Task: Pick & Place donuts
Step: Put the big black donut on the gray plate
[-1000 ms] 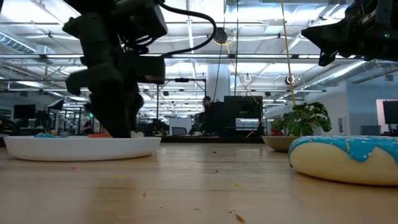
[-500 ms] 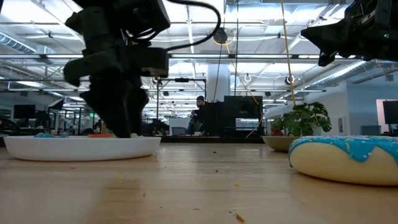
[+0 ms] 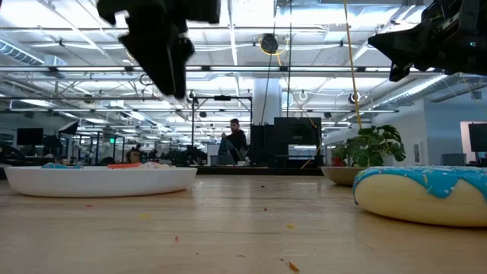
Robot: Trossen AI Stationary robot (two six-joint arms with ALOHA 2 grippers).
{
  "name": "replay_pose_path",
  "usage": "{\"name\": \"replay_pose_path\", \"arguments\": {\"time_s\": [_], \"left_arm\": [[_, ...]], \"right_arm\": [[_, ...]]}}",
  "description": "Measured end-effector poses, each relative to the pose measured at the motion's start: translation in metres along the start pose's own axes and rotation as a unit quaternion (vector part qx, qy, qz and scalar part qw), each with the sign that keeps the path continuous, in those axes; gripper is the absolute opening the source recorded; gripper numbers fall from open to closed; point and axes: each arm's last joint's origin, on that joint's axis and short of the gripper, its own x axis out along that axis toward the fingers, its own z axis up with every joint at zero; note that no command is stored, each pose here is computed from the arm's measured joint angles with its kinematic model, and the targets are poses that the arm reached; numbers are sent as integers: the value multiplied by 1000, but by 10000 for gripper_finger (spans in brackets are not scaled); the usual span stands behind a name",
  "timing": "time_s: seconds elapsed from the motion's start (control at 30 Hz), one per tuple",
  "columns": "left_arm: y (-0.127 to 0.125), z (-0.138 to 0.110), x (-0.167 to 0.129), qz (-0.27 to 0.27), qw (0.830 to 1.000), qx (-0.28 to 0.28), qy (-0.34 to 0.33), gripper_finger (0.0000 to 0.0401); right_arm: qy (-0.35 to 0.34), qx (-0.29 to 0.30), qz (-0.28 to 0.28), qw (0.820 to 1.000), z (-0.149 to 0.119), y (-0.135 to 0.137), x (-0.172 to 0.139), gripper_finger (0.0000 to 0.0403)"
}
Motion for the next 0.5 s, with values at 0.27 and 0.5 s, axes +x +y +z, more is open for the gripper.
{"name": "replay_pose_path", "arguments": {"time_s": [0.27, 0.5], "left_arm": [[-17, -16, -76, 48, 999, 4, 3, 31], [0, -79, -157, 101, 980, -35, -168, 16]], "right_arm": [[3, 1, 2, 1000, 0, 0, 0, 0], [3, 2, 2, 1000, -1, 0, 0, 0]]}}
